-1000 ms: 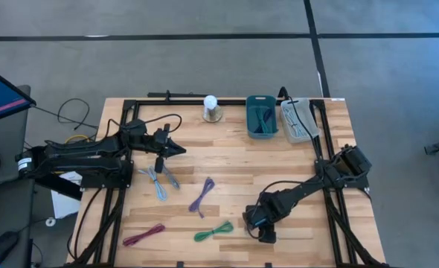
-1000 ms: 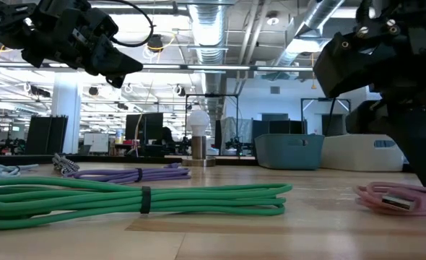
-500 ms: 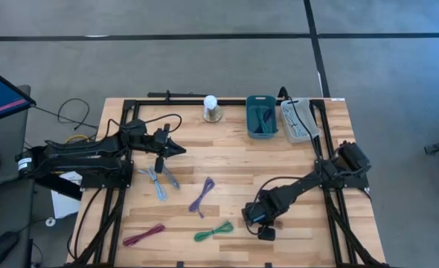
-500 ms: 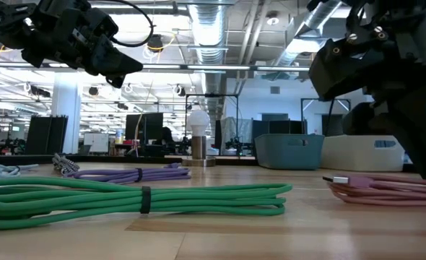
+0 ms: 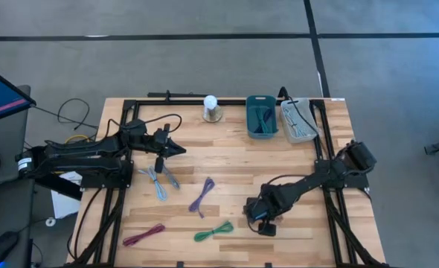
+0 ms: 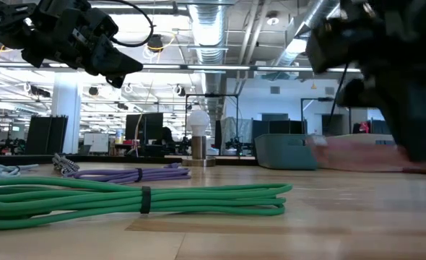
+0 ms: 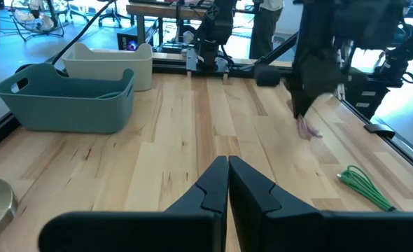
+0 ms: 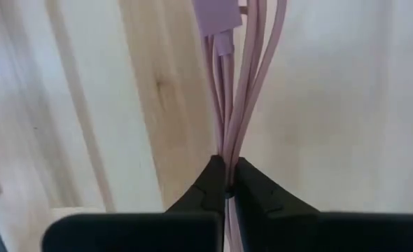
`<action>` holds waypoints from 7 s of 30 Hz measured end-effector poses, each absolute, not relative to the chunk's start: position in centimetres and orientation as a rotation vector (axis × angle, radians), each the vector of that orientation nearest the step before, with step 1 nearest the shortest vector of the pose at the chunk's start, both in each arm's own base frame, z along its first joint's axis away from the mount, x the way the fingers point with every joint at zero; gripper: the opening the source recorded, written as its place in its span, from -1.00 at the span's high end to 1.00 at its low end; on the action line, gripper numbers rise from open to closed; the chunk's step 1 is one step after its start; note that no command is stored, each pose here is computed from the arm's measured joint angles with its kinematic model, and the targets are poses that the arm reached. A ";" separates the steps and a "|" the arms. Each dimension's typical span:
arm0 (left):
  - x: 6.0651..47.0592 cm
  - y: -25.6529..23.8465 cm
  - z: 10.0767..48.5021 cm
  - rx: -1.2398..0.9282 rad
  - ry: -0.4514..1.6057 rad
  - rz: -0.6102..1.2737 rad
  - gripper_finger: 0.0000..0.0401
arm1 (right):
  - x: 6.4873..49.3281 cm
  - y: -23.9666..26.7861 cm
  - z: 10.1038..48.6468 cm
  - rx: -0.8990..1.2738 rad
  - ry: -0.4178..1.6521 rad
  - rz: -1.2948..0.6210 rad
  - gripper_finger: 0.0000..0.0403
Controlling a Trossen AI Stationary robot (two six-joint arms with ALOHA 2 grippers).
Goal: Pick & Place USB Port
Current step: Put the pink charger cable into the gray bin, then put the braided white charger cable into the blue bin
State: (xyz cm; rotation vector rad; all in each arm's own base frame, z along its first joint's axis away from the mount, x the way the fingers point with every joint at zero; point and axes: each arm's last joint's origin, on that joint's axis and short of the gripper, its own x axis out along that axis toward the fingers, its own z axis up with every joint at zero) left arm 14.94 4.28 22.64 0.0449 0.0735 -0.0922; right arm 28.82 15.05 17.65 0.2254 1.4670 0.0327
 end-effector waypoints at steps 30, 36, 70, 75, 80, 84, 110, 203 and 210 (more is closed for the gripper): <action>14.9 4.3 22.8 0.051 0.060 -0.091 0.94 | 17.9 2.2 31.0 0.126 1.108 -0.835 1.00; 15.0 4.3 22.8 0.052 0.058 -0.092 0.94 | 16.3 -0.8 31.9 0.156 1.064 -1.018 1.00; 15.0 4.3 22.8 0.053 0.055 -0.091 0.94 | 14.2 -12.1 22.9 0.370 1.110 -1.260 1.00; 15.0 4.3 22.8 0.054 0.054 -0.091 0.94 | 13.7 -12.8 21.4 0.413 1.091 -1.256 1.00; 15.0 4.3 22.8 0.054 0.054 -0.091 0.94 | 13.3 -13.5 20.5 0.448 1.054 -1.263 1.00; 15.0 4.3 22.8 0.054 0.053 -0.091 0.94 | 13.0 -13.9 20.1 0.471 1.054 -1.261 1.00; 15.0 4.3 22.8 0.054 0.053 -0.091 0.94 | 15.0 -16.4 15.6 0.506 1.218 -1.163 1.00; 15.1 3.7 22.7 -0.066 0.074 -0.131 0.88 | 25.3 -2.4 28.4 0.345 0.604 -0.199 0.57; 15.5 1.5 22.5 -0.120 0.107 -0.267 0.73 | 25.4 -1.7 28.3 0.281 0.609 -0.231 0.57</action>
